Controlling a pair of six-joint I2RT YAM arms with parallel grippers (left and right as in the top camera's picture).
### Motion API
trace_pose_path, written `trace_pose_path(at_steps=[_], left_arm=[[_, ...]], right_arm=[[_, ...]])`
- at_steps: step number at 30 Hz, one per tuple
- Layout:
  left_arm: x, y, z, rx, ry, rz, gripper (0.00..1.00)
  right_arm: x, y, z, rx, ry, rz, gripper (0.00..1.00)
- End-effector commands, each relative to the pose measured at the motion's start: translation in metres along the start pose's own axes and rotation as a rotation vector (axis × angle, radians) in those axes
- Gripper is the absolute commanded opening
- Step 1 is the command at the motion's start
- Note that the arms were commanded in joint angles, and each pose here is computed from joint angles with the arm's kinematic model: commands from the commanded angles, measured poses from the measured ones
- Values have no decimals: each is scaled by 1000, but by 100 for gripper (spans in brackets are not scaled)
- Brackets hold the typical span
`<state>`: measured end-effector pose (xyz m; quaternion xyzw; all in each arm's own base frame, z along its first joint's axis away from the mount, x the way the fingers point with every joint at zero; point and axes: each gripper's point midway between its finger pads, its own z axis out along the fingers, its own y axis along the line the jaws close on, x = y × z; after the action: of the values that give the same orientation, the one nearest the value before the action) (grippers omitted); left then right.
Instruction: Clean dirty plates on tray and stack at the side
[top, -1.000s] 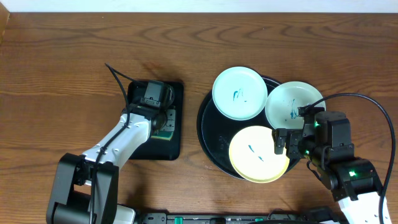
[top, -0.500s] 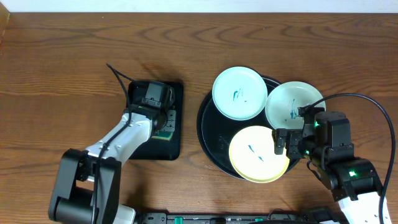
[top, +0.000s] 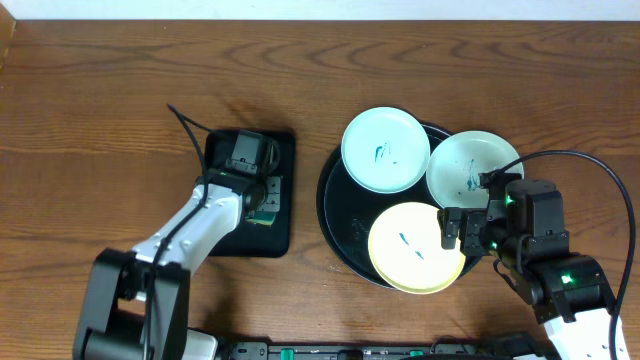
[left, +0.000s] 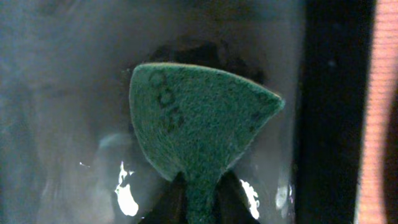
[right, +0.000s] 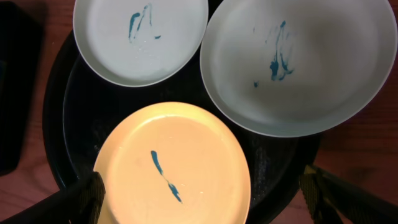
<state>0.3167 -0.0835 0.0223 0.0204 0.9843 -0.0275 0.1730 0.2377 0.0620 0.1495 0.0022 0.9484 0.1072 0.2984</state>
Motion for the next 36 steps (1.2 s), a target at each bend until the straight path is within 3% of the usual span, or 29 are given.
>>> trace_pose_path(at_steps=[1, 7, 20, 26, 28, 36], left_arm=[[2, 0, -9, 12, -8, -14, 54], [6, 1, -9, 9, 6, -15, 54], [20, 1, 13, 3, 80, -31, 43], [25, 2, 22, -4, 107, -30, 24], [26, 2, 23, -5, 109, -30, 8], [20, 2, 4, 2, 79, -31, 7]], right_arm=[[-7, -2, -4, 3, -19, 2, 99], [-7, -2, -4, 2, -21, 2, 99], [-8, -2, -4, 2, -21, 2, 99], [-8, -2, -4, 2, -21, 2, 99], [-7, -2, -4, 2, -20, 2, 99], [2, -5, 10, 17, 50, 9, 99]])
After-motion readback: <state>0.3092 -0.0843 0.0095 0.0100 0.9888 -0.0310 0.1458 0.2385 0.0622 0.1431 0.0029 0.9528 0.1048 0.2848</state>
